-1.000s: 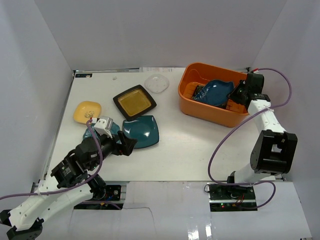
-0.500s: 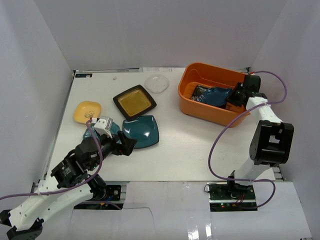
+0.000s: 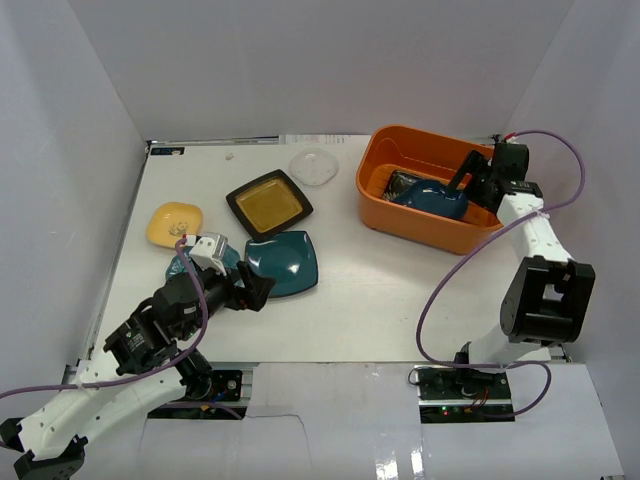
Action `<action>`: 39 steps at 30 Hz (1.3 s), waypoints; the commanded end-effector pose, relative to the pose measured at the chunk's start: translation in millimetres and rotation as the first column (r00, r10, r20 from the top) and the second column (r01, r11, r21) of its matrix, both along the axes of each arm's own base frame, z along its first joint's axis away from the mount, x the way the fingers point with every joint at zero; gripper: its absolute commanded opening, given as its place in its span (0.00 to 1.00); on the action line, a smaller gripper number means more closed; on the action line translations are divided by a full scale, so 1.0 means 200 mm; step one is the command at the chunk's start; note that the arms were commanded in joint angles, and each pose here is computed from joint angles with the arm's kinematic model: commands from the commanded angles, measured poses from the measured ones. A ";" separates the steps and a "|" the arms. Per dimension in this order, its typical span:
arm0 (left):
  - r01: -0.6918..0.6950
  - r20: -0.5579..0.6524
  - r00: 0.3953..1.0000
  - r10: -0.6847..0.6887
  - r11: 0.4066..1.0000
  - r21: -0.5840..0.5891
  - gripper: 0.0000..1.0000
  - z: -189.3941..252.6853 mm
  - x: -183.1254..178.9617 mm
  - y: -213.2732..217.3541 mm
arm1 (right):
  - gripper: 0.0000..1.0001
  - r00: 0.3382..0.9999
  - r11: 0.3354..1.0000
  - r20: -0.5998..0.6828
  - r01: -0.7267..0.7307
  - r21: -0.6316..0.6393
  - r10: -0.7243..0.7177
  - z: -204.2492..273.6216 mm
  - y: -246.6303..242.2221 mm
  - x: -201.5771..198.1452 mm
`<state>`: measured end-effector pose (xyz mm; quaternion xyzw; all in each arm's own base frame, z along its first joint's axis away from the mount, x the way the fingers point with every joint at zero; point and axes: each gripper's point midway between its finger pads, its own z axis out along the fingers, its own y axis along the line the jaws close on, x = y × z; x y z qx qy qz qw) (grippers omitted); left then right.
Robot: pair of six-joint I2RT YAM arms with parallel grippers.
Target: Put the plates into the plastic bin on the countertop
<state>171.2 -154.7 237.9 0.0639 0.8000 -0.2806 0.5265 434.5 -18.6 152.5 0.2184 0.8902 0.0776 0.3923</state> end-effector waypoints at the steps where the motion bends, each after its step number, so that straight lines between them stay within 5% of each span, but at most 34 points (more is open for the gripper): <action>1: -0.018 0.006 1.000 0.018 1.000 0.004 0.98 0.00 0.02 0.01 | 0.96 0.977 0.998 0.208 -0.039 -0.051 0.048 0.42 0.04 -0.02; 7: -0.030 -0.002 1.000 0.031 0.999 0.029 0.98 -0.02 0.04 0.01 | 0.89 0.874 0.944 0.376 -0.329 -0.006 0.307 0.57 0.58 -0.30; 11: -0.051 -0.001 0.999 0.051 0.997 0.053 0.98 -0.02 0.06 0.01 | 0.62 0.808 0.841 0.418 -0.516 0.161 0.415 0.40 1.03 -0.56; 12: -0.060 0.005 0.998 0.059 0.996 0.060 0.98 -0.01 0.07 0.02 | 0.39 0.766 0.801 0.479 -0.567 0.190 0.429 0.41 1.13 -0.59; 14: -0.067 0.008 0.998 0.066 0.995 0.069 0.98 -0.01 0.08 0.02 | 0.33 0.762 0.741 0.424 -0.620 0.258 0.490 0.19 1.29 -0.73; 17: -0.085 0.014 0.996 0.084 0.993 0.082 0.98 0.01 0.10 0.02 | 0.33 0.765 0.697 0.395 -0.635 0.332 0.509 0.01 1.44 -0.82; 22: -0.095 0.000 0.995 0.096 0.987 0.129 0.98 -0.07 0.14 0.01 | 0.62 0.830 0.680 0.352 -0.556 0.477 0.432 -0.17 1.60 -0.86; 32: -0.103 -0.001 0.995 0.104 0.987 0.124 0.98 -0.07 0.13 0.02 | 0.55 0.887 0.557 0.272 -0.449 0.699 0.374 -0.37 1.87 -0.87; 39: -0.110 0.009 0.994 0.109 0.987 0.115 0.98 -0.06 0.13 0.03 | 0.52 0.909 0.562 0.203 -0.388 0.730 0.364 -0.51 1.94 -0.83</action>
